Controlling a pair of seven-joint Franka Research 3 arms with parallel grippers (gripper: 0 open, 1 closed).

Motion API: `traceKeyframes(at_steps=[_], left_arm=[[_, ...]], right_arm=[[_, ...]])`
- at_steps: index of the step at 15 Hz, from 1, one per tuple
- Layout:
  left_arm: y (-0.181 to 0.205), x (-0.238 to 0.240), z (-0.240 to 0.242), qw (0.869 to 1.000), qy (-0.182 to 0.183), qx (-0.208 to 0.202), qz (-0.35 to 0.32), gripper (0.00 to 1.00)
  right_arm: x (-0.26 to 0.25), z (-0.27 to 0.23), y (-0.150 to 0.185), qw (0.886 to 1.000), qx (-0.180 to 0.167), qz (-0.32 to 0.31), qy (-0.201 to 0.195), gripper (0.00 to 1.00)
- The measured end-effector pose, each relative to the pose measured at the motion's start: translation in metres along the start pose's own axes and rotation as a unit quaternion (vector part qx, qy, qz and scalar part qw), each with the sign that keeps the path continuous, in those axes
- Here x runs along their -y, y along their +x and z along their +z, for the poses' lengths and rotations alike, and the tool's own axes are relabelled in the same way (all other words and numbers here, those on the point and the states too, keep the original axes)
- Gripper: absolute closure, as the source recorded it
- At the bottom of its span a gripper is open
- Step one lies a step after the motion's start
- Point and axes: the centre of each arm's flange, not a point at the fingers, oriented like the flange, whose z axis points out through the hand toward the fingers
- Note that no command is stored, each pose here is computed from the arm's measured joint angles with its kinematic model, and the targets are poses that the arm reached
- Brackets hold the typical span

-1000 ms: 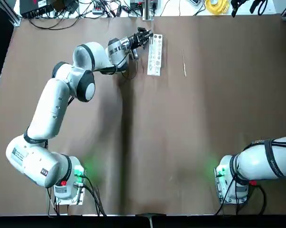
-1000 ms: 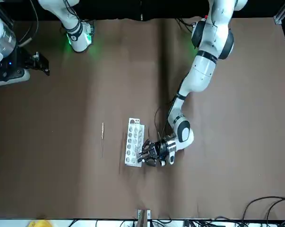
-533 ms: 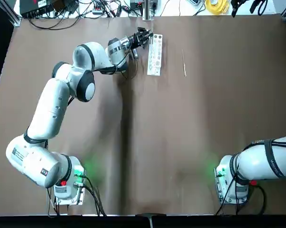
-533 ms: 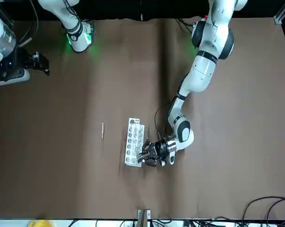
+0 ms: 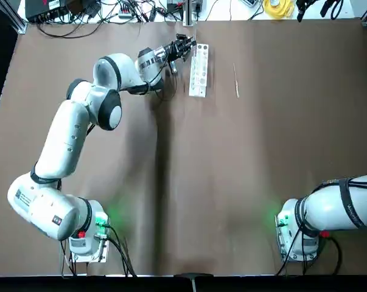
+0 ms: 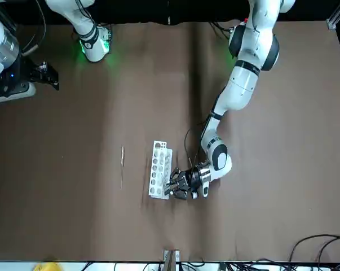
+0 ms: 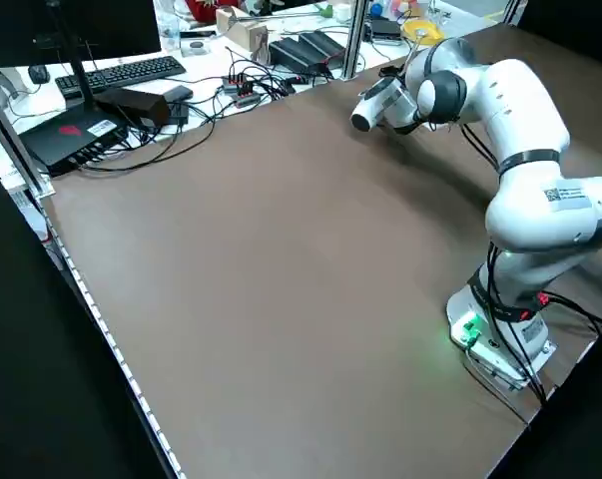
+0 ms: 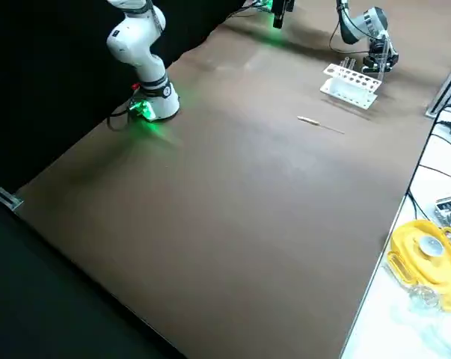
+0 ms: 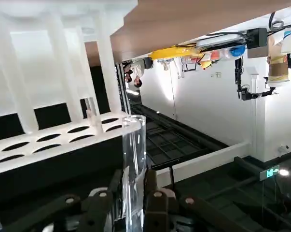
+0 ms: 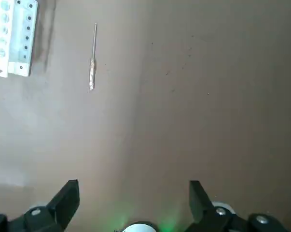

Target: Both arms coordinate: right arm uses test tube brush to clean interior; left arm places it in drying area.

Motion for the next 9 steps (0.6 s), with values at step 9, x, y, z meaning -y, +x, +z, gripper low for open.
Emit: traceKeyframes(at_steps=[9], left_arm=[[-0.0003, -0.0001, 0.0003, 1.0, 0.001, 0.0, -0.004, 0.77]], right_arm=[[0.0015, -0.0005, -0.0001, 1.0, -0.001, -0.001, 0.0, 0.0]])
